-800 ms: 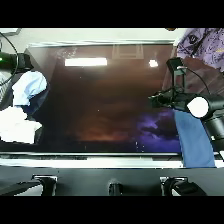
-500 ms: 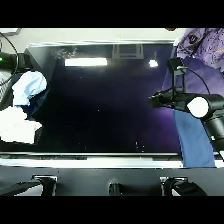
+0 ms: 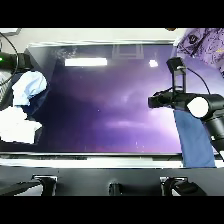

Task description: Fold the clothes and pants, and hang the long-sleeved shirts on hangers.

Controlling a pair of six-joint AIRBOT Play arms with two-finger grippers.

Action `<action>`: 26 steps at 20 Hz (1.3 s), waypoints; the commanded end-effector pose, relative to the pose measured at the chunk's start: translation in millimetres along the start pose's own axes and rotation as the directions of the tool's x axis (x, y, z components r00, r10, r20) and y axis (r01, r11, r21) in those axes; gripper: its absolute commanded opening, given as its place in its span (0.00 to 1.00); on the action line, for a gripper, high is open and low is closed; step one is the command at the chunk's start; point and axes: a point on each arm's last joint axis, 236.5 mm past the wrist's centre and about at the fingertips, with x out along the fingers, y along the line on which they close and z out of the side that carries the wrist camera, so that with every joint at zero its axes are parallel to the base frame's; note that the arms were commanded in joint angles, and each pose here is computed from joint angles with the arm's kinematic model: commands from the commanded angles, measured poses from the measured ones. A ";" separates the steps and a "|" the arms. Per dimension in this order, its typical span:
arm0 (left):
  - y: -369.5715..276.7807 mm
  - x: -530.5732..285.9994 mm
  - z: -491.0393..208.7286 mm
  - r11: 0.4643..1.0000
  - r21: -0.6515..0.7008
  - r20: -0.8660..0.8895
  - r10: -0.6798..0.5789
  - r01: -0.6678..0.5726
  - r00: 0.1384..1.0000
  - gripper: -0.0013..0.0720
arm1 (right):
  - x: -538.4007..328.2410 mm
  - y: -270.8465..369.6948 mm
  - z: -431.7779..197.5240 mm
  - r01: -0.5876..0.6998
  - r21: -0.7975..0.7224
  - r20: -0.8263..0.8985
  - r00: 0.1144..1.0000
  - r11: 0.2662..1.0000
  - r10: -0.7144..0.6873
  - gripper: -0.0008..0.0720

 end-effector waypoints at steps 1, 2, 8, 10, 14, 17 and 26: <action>-0.1 0.4 0.0 1.000 0.001 0.000 0.000 0.000 1.000 0.04 | -0.3 0.5 0.4 -0.001 -0.001 0.001 1.000 1.000 0.001 0.05; -0.1 0.8 1.2 1.000 0.000 0.004 0.000 0.000 1.000 0.04 | -0.3 0.5 0.5 -0.001 -0.001 0.001 1.000 1.000 0.001 0.05; 0.0 3.4 16.3 1.000 0.000 0.064 -0.002 0.002 0.998 0.04 | -0.3 0.6 0.4 -0.001 0.000 0.001 1.000 1.000 0.001 0.05; -1.2 3.2 21.5 1.000 -0.001 0.086 -0.006 0.006 0.996 0.05 | -0.2 0.5 0.5 -0.001 0.000 0.002 1.000 1.000 0.001 0.05; 23.8 7.3 5.5 0.978 -0.197 0.012 0.071 -0.067 0.997 1.00 | -0.3 0.5 1.0 -0.001 0.000 0.004 1.000 1.000 0.001 0.05; 112.2 14.5 -62.9 0.892 -0.249 -0.256 0.316 -0.378 0.914 1.00 | -0.3 0.5 1.0 -0.001 0.000 0.004 1.000 1.000 0.001 0.05; 258.4 66.3 -209.4 0.683 -0.492 -0.420 0.357 -0.540 0.834 1.00 | -0.2 0.4 0.9 0.000 -0.001 0.004 1.000 1.000 0.000 0.05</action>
